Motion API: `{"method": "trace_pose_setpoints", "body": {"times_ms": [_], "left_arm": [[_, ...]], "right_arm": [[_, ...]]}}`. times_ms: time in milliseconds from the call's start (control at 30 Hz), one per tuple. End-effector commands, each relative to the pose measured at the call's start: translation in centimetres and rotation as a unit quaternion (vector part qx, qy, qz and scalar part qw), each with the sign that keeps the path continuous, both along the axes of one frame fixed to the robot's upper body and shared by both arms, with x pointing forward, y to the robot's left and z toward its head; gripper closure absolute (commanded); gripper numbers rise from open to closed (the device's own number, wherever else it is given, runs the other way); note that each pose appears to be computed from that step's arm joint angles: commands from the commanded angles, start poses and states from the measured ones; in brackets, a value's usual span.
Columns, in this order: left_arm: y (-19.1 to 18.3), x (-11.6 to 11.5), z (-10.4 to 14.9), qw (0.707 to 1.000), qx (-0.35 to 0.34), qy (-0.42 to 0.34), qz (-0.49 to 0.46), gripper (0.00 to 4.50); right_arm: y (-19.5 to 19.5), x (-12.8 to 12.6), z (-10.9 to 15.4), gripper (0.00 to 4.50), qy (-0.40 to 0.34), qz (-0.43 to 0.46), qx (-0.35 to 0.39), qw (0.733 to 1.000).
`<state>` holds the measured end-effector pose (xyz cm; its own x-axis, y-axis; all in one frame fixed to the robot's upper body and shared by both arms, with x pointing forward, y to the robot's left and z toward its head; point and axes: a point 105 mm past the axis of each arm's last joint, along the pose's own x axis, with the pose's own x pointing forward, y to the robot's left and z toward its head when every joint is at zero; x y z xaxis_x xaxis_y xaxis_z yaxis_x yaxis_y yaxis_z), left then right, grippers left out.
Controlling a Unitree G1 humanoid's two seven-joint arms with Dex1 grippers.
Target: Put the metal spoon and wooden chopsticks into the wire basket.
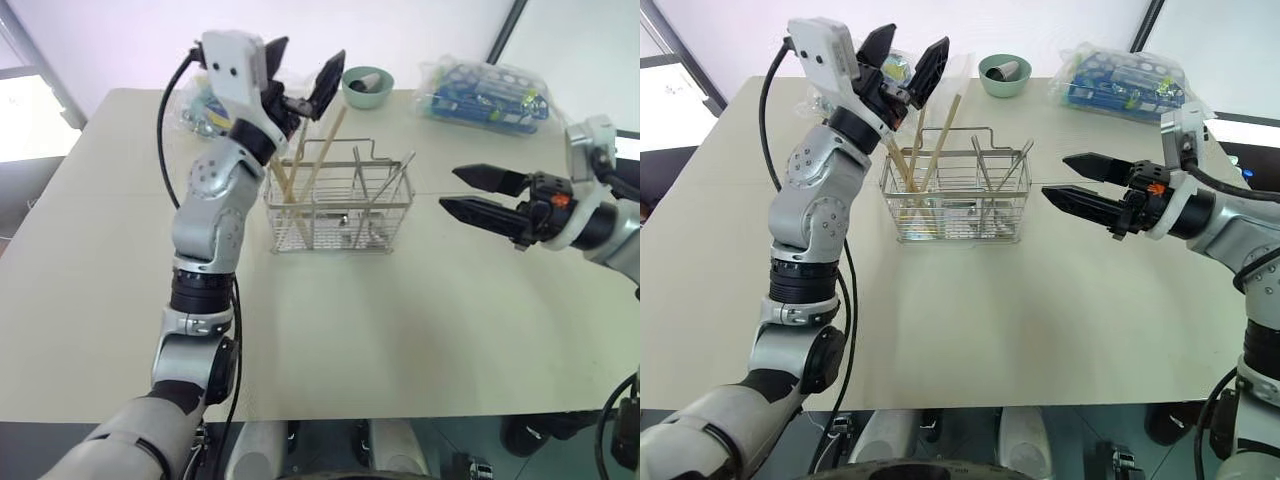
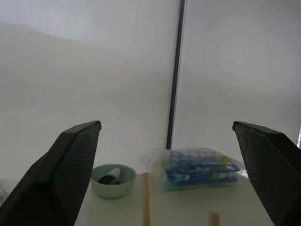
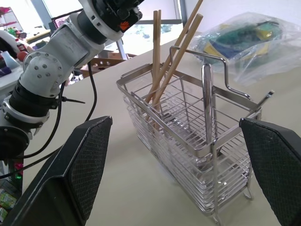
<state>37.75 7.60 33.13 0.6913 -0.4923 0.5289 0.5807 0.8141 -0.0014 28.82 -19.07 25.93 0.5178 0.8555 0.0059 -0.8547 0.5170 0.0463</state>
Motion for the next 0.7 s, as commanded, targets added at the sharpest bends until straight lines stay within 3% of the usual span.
{"method": "trace_pose_setpoints", "body": {"times_ms": [33,133,233,333,467,700], "left_arm": [[1.9,-2.7,4.7,0.997,0.032,-0.054,-0.051,0.03],[4.3,-4.1,4.9,0.986,0.134,-0.036,-0.096,0.03],[7.3,-4.8,2.6,0.960,0.266,-0.002,-0.087,0.03],[10.6,-5.4,-0.7,0.929,0.355,0.063,-0.081,0.03],[13.1,-6.9,-3.8,0.902,0.400,0.132,-0.093,0.03],[13.5,-7.3,-5.5,0.898,0.403,0.156,-0.086,0.03]], "right_arm": [[-0.4,-0.1,1.3,0.03,-0.029,0.001,-0.013,0.999],[-1.1,0.3,1.1,0.03,-0.033,-0.005,-0.035,0.999],[-2.0,0.8,0.8,0.03,-0.034,-0.013,-0.053,0.998],[-2.5,0.9,0.6,0.03,-0.036,-0.013,-0.069,0.997],[-2.8,0.7,0.0,0.03,-0.029,-0.004,-0.080,0.996],[-2.2,0.8,-0.8,0.03,-0.024,0.010,-0.086,0.996]]}}
